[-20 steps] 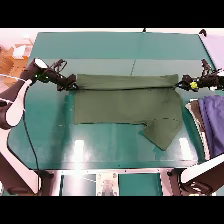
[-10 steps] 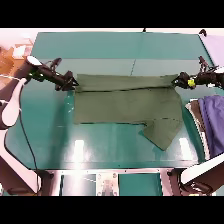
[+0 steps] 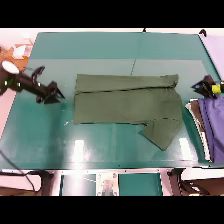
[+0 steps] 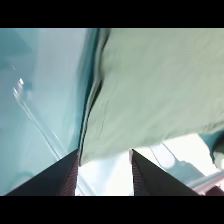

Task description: Fold the shirts.

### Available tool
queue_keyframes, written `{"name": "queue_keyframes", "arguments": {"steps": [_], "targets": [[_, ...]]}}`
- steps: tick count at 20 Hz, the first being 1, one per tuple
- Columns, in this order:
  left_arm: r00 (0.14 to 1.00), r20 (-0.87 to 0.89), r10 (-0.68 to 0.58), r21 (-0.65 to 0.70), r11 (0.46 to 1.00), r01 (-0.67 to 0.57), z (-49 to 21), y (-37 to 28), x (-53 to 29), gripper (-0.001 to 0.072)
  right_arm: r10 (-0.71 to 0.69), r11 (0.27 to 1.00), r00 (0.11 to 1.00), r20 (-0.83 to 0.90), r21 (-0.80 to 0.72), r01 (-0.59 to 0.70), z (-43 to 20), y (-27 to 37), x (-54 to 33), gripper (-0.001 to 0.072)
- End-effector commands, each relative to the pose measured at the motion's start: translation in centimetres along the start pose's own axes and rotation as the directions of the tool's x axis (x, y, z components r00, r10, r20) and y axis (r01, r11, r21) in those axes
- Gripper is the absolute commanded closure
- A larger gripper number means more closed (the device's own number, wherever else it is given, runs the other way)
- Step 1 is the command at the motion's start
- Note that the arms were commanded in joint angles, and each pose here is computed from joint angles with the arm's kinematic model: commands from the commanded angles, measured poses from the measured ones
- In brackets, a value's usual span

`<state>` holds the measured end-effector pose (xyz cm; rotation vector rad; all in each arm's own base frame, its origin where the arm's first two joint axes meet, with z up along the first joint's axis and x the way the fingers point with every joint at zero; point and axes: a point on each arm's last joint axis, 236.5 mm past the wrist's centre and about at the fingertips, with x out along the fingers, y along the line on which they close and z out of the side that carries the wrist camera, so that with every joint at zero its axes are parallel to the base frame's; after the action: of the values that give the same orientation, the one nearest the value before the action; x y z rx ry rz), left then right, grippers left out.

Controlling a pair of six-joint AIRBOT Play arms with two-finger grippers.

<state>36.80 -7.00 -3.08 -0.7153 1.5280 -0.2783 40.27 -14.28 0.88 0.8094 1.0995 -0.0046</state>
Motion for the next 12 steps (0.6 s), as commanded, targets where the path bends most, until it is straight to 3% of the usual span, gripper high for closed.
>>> {"name": "queue_keyframes", "arguments": {"steps": [1,3,8,12], "targets": [[0.996,0.040,-0.076,-0.098,0.992,0.079,-5.1,1.2,3.9,0.0336,-0.034,0.995,0.997,0.069,0.098,0.027,-3.7,-2.3,-2.3,0.0413],[0.995,0.030,-0.098,-0.123,0.987,0.101,-7.2,1.3,6.2,0.0335,-0.036,0.994,0.997,0.065,0.110,0.028,-5.2,-2.3,-2.0,0.0340],[0.999,-0.024,-0.036,-0.165,0.986,0.032,-11.2,2.3,10.4,0.0337,-0.002,0.989,0.999,0.035,0.149,-0.003,-6.7,-2.1,-0.9,0.0339],[0.985,0.172,0.004,-0.246,0.969,0.039,-6.9,2.9,10.6,0.0338,0.004,0.986,1.000,0.031,0.169,-0.009,-7.2,-2.3,-0.3,0.0284]]}}
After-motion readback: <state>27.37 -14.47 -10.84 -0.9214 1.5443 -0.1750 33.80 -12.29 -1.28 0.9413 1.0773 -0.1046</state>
